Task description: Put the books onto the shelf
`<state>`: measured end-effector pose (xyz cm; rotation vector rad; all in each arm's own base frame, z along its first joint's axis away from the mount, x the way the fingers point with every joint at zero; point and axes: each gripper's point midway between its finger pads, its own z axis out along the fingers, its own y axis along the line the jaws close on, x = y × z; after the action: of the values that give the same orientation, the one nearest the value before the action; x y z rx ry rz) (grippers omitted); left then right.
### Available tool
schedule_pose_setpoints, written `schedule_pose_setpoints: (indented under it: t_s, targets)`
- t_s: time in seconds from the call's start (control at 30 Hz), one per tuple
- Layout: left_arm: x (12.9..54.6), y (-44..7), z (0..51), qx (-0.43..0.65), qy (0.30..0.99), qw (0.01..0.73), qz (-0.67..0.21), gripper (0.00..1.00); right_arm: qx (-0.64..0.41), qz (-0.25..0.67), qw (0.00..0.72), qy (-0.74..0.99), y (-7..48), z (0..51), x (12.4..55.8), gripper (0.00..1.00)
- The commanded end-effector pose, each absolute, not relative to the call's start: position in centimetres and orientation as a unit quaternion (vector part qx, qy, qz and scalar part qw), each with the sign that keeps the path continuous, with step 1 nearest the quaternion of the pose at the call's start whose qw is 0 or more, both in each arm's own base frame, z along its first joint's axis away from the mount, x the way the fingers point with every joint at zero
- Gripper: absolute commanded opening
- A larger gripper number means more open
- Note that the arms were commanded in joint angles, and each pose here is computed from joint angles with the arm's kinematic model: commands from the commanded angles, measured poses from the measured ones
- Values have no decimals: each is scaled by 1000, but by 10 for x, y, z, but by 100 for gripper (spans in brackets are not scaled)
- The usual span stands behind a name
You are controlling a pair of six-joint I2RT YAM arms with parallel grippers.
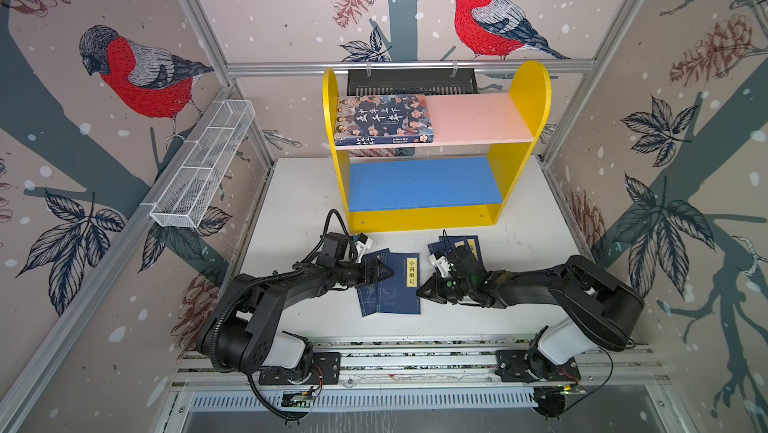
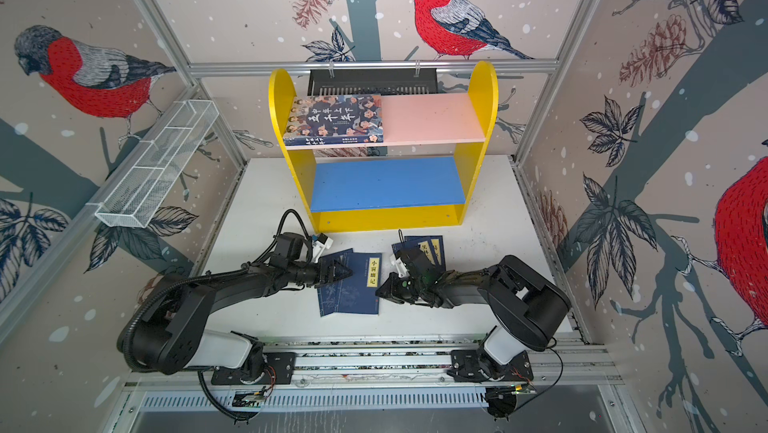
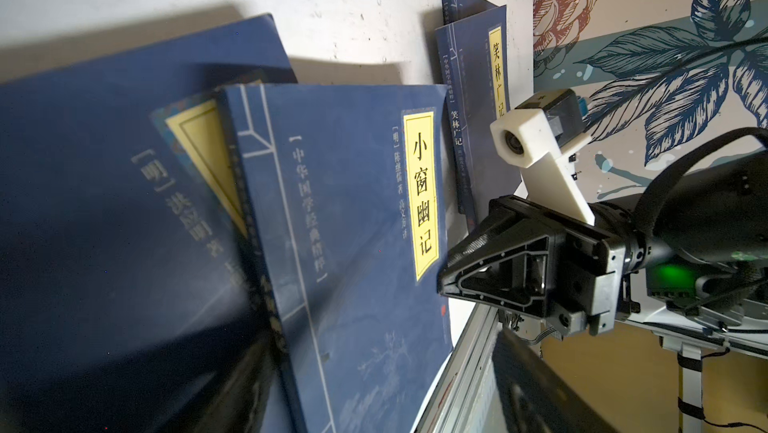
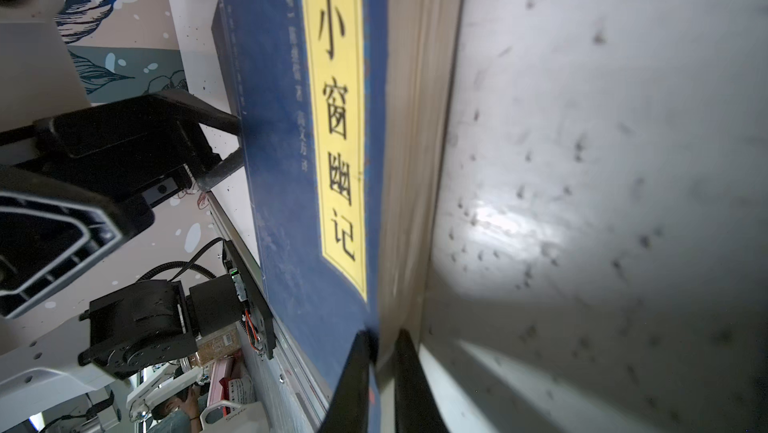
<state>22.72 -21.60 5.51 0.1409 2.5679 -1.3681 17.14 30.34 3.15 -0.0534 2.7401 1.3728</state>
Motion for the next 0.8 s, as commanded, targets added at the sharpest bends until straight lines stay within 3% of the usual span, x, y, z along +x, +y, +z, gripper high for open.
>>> schedule_pose_setpoints:
  t_s: [0.0,0.1,0.2,0.47,0.77]
  targets:
    - [219,-206,40,32,898,96,-429,84,-18,452,63,890,303,37,179,5]
    - [222,-198,40,31,906,114,-406,88,-24,460,70,885,305,43,181,3]
    - [220,-196,41,30,907,116,-403,84,-30,467,73,880,308,48,184,2]
    - [214,-200,35,22,904,90,-417,77,-37,493,73,866,316,57,188,1]
    - [208,-214,37,17,883,48,-466,77,-48,497,57,864,320,57,190,1]
